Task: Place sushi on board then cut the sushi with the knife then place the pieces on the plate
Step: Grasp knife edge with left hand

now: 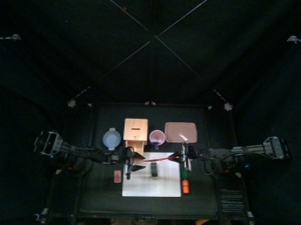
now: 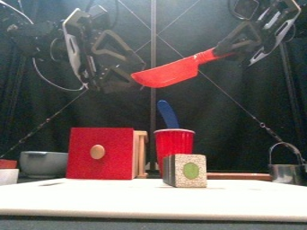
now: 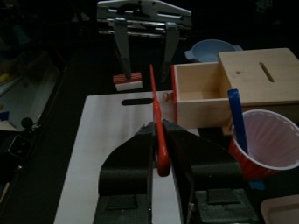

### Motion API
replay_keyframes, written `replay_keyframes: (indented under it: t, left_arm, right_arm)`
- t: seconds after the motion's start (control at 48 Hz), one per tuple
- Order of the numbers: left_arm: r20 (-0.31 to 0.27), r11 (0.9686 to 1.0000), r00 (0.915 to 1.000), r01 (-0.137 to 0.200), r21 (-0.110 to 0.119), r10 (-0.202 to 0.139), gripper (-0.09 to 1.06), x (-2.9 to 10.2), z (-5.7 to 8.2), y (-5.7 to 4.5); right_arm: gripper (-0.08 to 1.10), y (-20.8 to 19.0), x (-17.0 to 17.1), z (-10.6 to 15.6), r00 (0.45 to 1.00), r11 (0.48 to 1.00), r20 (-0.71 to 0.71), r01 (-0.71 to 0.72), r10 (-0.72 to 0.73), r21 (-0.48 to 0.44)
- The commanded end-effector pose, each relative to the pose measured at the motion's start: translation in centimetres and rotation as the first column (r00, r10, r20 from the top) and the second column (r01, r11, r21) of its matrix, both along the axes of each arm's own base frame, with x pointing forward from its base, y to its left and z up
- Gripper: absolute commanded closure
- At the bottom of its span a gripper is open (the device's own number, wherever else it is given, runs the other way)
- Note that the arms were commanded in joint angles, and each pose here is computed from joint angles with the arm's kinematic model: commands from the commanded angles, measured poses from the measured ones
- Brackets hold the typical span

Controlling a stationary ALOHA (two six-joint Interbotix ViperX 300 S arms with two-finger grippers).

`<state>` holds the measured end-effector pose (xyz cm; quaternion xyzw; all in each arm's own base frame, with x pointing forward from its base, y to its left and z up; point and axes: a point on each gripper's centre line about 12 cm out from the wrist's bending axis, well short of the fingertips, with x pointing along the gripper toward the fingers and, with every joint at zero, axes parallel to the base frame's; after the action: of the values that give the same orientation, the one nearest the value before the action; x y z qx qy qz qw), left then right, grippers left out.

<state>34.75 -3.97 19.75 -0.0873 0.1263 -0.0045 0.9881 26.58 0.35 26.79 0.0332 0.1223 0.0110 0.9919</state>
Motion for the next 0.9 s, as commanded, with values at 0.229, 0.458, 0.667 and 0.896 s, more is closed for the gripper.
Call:
replay_keyframes:
  t: [0.229,0.458,0.667,0.896]
  left_arm:
    - [0.036,0.9996,0.9990,-0.027,-0.007,0.027,0.11,1.7,1.0,0.5]
    - [0.020,0.9992,0.9994,-0.028,0.027,0.028,0.22,1.9,0.7,0.8]
    - [0.029,0.9977,0.9990,-0.035,0.057,0.034,0.38,2.1,0.9,1.2]
    - [0.027,0.9967,0.9977,-0.063,0.051,0.062,0.41,2.2,0.9,1.8]
  right_arm:
    - [0.52,-0.1,0.1,0.5,1.000,1.000,0.023,0.001,-0.001,0.002]
    - [0.52,0.0,0.0,0.5,1.000,1.000,0.021,0.001,-0.001,0.005]
    - [0.52,0.0,0.0,0.4,1.000,1.000,0.017,0.000,0.000,0.006]
    - [0.52,0.1,0.1,-0.1,1.000,1.000,0.004,-0.003,0.003,0.007]
